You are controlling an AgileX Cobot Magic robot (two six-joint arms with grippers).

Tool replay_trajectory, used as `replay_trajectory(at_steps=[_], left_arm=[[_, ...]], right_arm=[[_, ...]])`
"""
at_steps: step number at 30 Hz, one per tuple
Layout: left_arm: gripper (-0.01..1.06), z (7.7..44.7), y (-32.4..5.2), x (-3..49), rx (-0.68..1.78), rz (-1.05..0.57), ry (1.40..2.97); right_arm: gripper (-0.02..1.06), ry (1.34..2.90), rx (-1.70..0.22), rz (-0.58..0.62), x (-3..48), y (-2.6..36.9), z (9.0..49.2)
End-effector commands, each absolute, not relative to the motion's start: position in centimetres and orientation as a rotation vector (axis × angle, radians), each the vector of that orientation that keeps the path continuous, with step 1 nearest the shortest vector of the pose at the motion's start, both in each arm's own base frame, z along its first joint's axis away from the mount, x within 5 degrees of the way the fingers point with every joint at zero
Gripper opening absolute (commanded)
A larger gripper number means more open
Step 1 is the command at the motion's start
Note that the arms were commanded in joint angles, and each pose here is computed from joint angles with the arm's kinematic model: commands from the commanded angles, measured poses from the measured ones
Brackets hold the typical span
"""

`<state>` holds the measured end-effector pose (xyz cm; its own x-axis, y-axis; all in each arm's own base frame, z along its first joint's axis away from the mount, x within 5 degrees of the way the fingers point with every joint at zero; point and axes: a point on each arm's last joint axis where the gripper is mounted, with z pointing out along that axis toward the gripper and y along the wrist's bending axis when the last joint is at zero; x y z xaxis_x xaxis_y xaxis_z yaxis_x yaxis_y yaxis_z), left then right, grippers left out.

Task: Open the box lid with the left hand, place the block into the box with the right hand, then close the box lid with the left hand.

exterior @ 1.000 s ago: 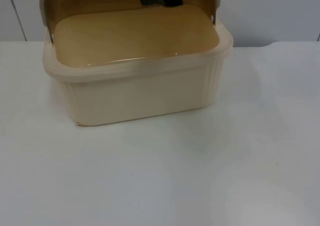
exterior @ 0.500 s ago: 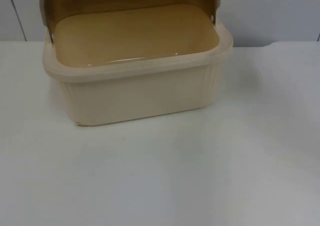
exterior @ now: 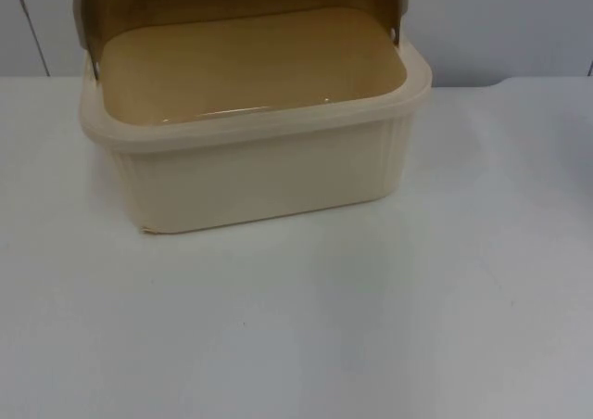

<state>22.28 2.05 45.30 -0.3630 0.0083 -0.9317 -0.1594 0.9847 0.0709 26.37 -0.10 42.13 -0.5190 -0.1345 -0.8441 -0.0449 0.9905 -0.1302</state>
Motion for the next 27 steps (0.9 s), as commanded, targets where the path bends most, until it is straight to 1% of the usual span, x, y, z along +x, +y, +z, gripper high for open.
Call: replay_trajectory(at_steps=[1,6,10,13,15,18,19,21,22,24,25,27], left_arm=[[1.05,45.3,2.0,22.4,-0.111,0.164,1.930],[1.05,45.2,1.8,22.4,-0.100,0.131,1.939],[1.05,45.0,1.3,22.7,-0.037,0.097,1.953],[1.05,44.4,1.1,23.8,-0.019,0.068,1.962],[1.05,43.3,0.9,25.7,0.010,0.050,1.996],[1.05,42.1,-0.7,28.5,0.130,0.019,2.043],[1.05,42.1,-0.7,28.5,0.130,0.019,2.043],[1.05,42.1,-2.7,30.2,0.262,0.014,2.039],[1.05,42.1,-4.7,31.5,0.402,0.024,2.018],[1.05,42.2,-7.3,33.1,0.610,0.085,1.959],[1.05,42.2,-7.3,33.1,0.610,0.085,1.959],[1.05,42.1,-9.2,34.4,0.769,0.186,1.885]], right_arm=[[1.05,2.073,-0.082,-0.210,24.1,-1.1,43.9],[1.05,2.020,-0.081,-0.203,22.8,-1.0,45.0],[1.05,2.023,-0.078,-0.198,22.8,-1.0,44.9],[1.05,2.027,-0.076,-0.191,22.7,-1.0,44.8],[1.05,2.031,-0.076,-0.191,22.7,-1.0,44.8],[1.05,2.036,-0.076,-0.191,22.7,-1.0,44.8],[1.05,2.036,-0.076,-0.191,22.7,-1.0,44.8],[1.05,2.036,-0.076,-0.191,22.7,-1.0,44.8],[1.05,2.036,-0.076,-0.191,22.7,-1.0,44.8],[1.05,2.035,-0.077,-0.196,22.7,-1.0,44.8],[1.05,2.035,-0.077,-0.196,22.7,-1.0,44.8],[1.05,2.035,-0.078,-0.200,22.7,-1.0,44.8]])
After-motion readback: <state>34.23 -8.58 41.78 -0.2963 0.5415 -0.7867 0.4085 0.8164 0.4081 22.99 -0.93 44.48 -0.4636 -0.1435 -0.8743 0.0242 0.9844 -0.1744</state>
